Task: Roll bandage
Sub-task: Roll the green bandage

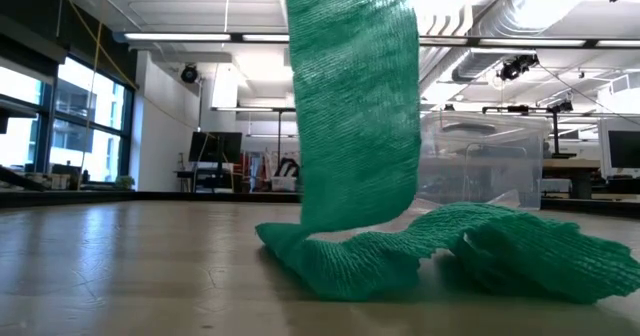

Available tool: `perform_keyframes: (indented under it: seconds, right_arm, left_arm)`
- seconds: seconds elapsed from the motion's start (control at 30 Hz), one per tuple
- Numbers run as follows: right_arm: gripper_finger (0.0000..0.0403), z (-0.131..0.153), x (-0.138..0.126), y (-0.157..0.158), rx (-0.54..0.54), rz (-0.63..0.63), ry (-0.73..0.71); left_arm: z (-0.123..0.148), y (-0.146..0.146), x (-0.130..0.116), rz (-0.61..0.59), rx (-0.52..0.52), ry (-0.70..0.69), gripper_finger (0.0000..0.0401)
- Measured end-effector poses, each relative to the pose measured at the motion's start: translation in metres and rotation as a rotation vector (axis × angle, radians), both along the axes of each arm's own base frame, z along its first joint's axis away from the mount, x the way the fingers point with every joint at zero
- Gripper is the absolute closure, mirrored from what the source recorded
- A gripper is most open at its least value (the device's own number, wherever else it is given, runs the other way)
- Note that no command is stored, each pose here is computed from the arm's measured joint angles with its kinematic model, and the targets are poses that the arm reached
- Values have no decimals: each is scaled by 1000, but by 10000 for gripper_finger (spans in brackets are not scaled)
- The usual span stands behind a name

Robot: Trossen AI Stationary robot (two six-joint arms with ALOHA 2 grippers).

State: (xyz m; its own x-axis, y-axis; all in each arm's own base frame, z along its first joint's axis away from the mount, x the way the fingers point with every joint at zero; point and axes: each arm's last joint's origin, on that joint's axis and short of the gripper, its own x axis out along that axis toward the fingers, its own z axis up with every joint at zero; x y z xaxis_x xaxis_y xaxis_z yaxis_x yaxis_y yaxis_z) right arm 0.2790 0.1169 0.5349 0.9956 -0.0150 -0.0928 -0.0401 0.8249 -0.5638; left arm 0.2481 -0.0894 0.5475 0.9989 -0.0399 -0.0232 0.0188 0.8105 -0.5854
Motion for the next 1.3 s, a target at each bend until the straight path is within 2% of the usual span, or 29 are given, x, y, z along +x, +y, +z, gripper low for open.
perform_keyframes:
  seconds: [0.13, 0.3, 0.47, 0.6, 0.67, 0.83, 0.97, 1.13, 1.3]
  right_arm:
    - [402, -1, 0, 0, -2, -2, 9]
    - [402, -2, -1, 0, -8, 0, 21]
    - [402, -2, -2, 0, 8, 1, 24]
    - [396, -2, -1, 0, 76, -6, 26]
    - [389, -2, -1, 0, 108, -8, 25]
    - [372, -4, 0, 0, 179, -19, 36]
    - [351, -7, 0, -3, 303, -43, 62]
    - [296, -9, -2, -7, 492, -36, 112]
    - [240, -9, -4, -9, 598, -14, 139]
  left_arm:
    - [-3, 2, 7, 17, -50, 15, 238]
    - [-8, 2, 21, 5, -58, 17, 245]
    - [-8, 5, 23, 16, -18, 17, 299]
    - [-8, 6, 23, 10, 48, 10, 369]
    - [-8, 6, 23, -1, 89, 5, 389]
    - [-9, 6, 22, -5, 200, 16, 388]
    - [-10, 7, 19, -7, 282, 33, 395]
    - [-10, 9, 16, -8, 401, 47, 396]
    - [-12, 8, 15, -21, 537, 58, 396]
